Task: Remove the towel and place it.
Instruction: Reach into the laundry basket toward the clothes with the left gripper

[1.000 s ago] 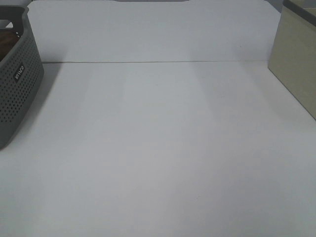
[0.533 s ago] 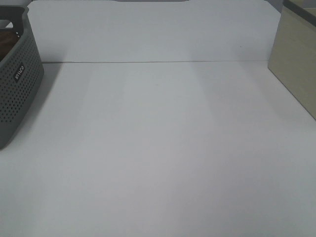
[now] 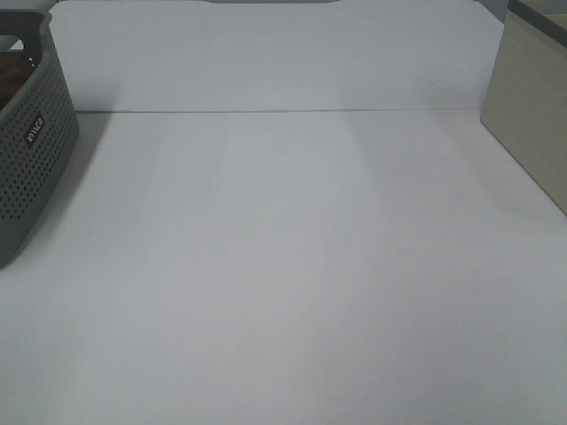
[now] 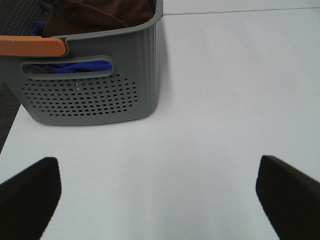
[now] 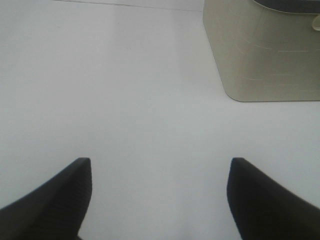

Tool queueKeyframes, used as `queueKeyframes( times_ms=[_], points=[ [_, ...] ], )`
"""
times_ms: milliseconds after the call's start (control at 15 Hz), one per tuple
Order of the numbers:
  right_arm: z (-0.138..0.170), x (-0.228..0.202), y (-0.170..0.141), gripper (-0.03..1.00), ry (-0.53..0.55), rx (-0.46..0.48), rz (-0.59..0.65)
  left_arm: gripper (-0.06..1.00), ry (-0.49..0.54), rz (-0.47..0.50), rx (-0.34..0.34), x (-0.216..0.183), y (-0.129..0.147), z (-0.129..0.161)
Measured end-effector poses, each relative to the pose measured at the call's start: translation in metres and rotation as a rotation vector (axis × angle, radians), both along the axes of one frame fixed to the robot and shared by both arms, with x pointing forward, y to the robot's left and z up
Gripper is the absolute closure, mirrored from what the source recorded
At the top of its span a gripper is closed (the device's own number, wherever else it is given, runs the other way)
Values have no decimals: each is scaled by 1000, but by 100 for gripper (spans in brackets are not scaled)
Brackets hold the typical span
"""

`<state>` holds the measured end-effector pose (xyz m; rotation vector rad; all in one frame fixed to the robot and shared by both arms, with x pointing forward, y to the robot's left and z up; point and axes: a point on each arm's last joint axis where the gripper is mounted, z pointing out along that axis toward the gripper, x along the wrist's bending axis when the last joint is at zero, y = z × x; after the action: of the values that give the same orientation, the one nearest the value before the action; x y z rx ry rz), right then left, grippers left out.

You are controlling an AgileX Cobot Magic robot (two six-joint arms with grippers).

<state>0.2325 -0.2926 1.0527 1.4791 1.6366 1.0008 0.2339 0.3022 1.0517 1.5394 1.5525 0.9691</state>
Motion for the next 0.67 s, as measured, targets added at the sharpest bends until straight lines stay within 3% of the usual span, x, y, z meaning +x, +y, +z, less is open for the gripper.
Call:
queueKeyframes(
  times_ms=[667],
  points=[
    [0, 0, 0, 24, 0, 0, 0, -5, 0, -34, -28, 0, -4, 0]
  ],
)
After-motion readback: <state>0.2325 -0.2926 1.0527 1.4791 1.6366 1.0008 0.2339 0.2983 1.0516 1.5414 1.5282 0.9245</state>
